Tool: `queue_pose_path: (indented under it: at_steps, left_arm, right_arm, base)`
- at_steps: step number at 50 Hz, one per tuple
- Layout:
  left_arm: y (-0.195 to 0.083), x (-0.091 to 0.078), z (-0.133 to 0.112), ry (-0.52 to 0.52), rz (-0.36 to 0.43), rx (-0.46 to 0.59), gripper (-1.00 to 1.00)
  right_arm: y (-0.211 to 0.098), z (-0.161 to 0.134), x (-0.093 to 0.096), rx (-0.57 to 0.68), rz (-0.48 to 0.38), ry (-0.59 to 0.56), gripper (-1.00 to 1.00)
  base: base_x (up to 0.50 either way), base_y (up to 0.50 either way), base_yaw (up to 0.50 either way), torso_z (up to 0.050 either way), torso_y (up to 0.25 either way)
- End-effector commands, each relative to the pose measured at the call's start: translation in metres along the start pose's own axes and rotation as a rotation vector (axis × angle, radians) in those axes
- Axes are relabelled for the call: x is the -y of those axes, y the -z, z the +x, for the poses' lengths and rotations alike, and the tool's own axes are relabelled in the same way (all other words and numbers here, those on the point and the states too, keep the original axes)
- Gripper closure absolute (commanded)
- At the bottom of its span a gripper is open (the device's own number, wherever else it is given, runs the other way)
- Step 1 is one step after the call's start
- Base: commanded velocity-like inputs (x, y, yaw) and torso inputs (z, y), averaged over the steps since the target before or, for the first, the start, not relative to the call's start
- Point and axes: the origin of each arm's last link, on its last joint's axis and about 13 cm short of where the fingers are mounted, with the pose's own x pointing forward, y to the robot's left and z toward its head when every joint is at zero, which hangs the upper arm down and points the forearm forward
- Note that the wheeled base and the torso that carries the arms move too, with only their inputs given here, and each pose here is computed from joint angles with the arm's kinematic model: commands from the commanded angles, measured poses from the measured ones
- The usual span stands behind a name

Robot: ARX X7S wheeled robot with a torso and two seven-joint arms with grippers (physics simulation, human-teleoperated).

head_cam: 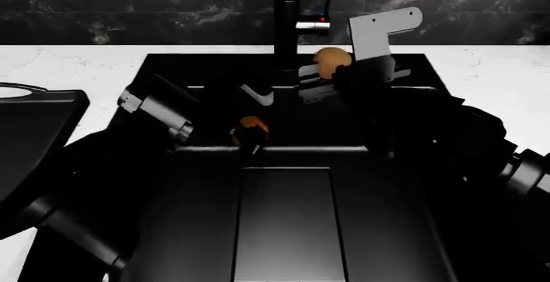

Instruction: Pick up the fruits and vegetables and place them in the sink. Turn on the sink faucet to wash them. Then turn the sink off and put them in the tray.

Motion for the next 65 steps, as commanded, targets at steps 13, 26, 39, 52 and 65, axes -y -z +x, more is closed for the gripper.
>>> queue_pose_path:
  at_steps: [13, 26, 39, 52, 65]
  left_arm:
    - [0.001, 0.028, -0.041, -0.113, -0.066, 0.296, 1.00]
    - [0.012, 0.035, -0.054, -0.146, -0.141, 0.404, 1.00]
    - [0.017, 0.038, -0.062, -0.164, -0.158, 0.446, 1.00]
    - [0.013, 0.038, -0.071, -0.206, -0.153, 0.495, 1.00]
    - [0.011, 0.037, -0.075, -0.240, -0.158, 0.504, 1.00]
  right_arm:
    - [0.023, -0.007, -0.003, -0.015, 0.021, -0.018, 1.00]
    - [0.031, -0.021, -0.004, -0.007, 0.031, -0.019, 1.00]
    - [0.028, -0.026, -0.004, 0.015, 0.029, -0.016, 1.00]
    - [0.025, -0.025, -0.003, 0.023, 0.040, -0.013, 1.00]
    - [0.023, -0.025, -0.004, 0.026, 0.035, -0.013, 1.00]
  base:
    - [-0.01, 0.00, 0.00, -0.012, 0.250]
    - [0.00, 0.00, 0.00, -0.012, 0.250]
    - [0.00, 0.00, 0.00, -0.012, 0.250]
    - [0.00, 0.00, 0.00, -0.001, 0.016]
    - [0.00, 0.46, 0.00, 0.000, 0.000]
